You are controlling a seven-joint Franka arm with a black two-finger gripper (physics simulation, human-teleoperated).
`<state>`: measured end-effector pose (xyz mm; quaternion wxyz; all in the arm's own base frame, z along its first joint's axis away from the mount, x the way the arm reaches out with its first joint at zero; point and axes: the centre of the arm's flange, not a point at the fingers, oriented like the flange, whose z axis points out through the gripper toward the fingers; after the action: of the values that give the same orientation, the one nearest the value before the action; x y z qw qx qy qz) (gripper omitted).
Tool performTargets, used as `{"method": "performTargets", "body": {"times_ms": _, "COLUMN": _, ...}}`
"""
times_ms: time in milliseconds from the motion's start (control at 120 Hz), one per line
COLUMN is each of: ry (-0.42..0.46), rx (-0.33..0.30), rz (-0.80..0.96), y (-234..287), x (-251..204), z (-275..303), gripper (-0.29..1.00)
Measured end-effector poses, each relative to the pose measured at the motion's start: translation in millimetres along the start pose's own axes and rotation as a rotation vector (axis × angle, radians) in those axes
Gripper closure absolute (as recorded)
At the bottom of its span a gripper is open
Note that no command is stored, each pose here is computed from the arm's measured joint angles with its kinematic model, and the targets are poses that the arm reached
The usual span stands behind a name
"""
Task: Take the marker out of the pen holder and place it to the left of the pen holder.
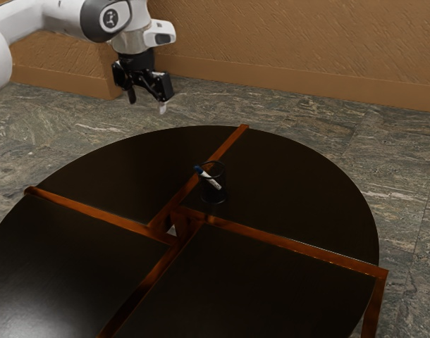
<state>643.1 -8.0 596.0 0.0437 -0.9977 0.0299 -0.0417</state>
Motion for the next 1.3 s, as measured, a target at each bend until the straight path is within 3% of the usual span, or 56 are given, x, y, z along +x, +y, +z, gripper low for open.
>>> {"method": "performTargets", "body": {"times_ms": 133, "ry": 0.004, "rx": 0.03, "rz": 0.004, "y": 2.3, "x": -6.9, "z": -4.2, "gripper": 0.0}}
{"method": "performTargets", "body": {"times_ms": 250, "ry": -0.04, "rx": 0.016, "rz": 0.009, "y": 3.6, "x": -1.8, "z": 32.9, "gripper": 0.0}}
{"method": "performTargets", "body": {"times_ms": 442, "ry": -0.143, "rx": -0.08, "rz": -0.027, "y": 10.2, "x": 0.8, "z": 111.9, "gripper": 0.0}}
{"method": "performTargets", "body": {"times_ms": 600, "ry": -0.172, "rx": -0.167, "rz": -0.103, "y": 10.3, "x": -6.9, "z": 152.7, "gripper": 0.01}}
{"method": "performTargets", "body": {"times_ms": 858, "ry": -0.112, "rx": -0.294, "rz": -0.175, "y": 23.4, "x": 22.3, "z": 190.6, "gripper": 0.02}}
{"method": "performTargets", "body": {"times_ms": 1300, "ry": -0.003, "rx": -0.424, "rz": -0.217, "y": 56.9, "x": 74.4, "z": 207.8, "gripper": 0.06}}
